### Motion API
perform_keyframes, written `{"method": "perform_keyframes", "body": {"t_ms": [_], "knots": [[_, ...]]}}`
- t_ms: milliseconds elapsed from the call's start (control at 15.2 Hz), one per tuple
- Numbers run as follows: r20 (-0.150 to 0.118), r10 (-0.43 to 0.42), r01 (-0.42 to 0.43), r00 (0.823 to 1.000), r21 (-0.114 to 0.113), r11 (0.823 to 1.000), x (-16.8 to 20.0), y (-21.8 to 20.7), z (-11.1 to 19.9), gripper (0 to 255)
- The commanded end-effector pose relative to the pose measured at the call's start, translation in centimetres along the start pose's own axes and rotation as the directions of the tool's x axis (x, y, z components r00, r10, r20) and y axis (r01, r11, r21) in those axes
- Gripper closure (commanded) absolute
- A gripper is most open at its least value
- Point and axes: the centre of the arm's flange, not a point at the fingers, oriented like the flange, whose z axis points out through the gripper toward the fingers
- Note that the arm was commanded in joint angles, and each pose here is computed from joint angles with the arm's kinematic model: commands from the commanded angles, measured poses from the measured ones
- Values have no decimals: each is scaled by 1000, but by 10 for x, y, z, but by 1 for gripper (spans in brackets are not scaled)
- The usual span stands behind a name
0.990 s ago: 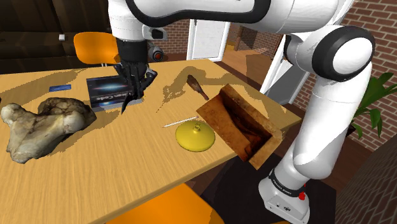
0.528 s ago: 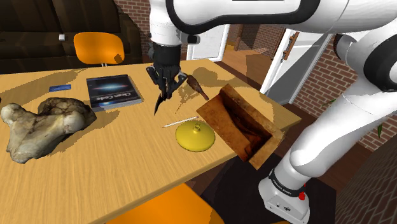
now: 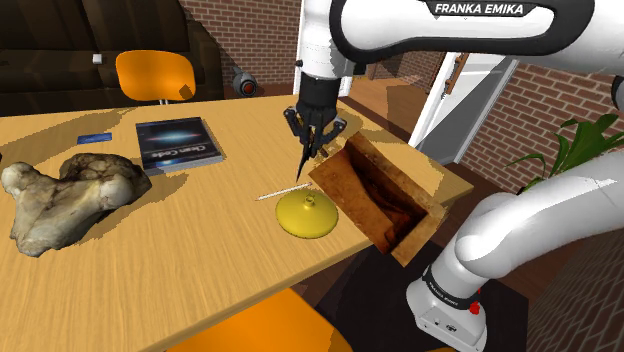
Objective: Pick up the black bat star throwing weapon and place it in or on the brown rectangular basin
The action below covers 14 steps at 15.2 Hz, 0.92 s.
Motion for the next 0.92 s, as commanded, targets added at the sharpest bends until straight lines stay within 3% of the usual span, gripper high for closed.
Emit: {"method": "perform_keyframes", "body": {"t_ms": [0,858], "knots": [[2,-1,1,1000,0,1000,14,24,1,255],[2,-1,1,1000,0,1000,90,169,10,255]]}}
